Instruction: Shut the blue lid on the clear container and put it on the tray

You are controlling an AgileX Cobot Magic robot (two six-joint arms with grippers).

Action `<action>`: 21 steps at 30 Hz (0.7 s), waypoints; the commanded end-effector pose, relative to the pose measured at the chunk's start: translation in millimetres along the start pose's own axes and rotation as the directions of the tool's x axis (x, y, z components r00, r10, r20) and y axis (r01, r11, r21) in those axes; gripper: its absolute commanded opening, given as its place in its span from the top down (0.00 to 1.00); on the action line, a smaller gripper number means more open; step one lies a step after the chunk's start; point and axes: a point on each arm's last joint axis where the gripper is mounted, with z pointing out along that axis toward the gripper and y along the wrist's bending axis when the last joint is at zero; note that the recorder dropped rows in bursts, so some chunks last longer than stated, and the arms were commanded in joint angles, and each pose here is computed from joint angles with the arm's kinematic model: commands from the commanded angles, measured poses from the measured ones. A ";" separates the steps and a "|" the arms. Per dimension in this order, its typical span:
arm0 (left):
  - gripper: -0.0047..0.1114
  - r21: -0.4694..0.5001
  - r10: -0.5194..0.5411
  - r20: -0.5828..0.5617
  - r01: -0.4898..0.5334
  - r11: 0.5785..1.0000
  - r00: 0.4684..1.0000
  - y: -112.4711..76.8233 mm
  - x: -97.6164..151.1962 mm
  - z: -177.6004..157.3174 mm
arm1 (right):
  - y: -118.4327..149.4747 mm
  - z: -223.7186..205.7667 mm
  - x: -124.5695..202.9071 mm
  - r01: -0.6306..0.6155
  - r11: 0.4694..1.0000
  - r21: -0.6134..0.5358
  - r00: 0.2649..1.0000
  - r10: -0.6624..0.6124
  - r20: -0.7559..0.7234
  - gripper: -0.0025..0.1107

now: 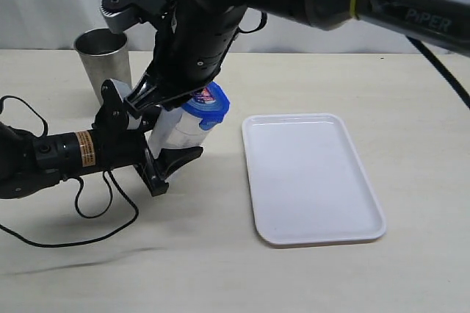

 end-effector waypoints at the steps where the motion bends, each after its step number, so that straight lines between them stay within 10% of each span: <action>1: 0.96 0.001 0.010 0.083 -0.011 1.000 0.997 1.1 -12.3 -0.2 | 4.6 17.3 8.2 -0.003 0.997 0.074 0.996 0.009 -0.087 0.68; 21: 0.96 0.003 0.011 0.087 -0.011 1.000 0.996 0.9 -12.7 -0.2 | 38.5 47.3 13.7 0.242 0.956 0.165 0.957 -0.208 -0.201 0.74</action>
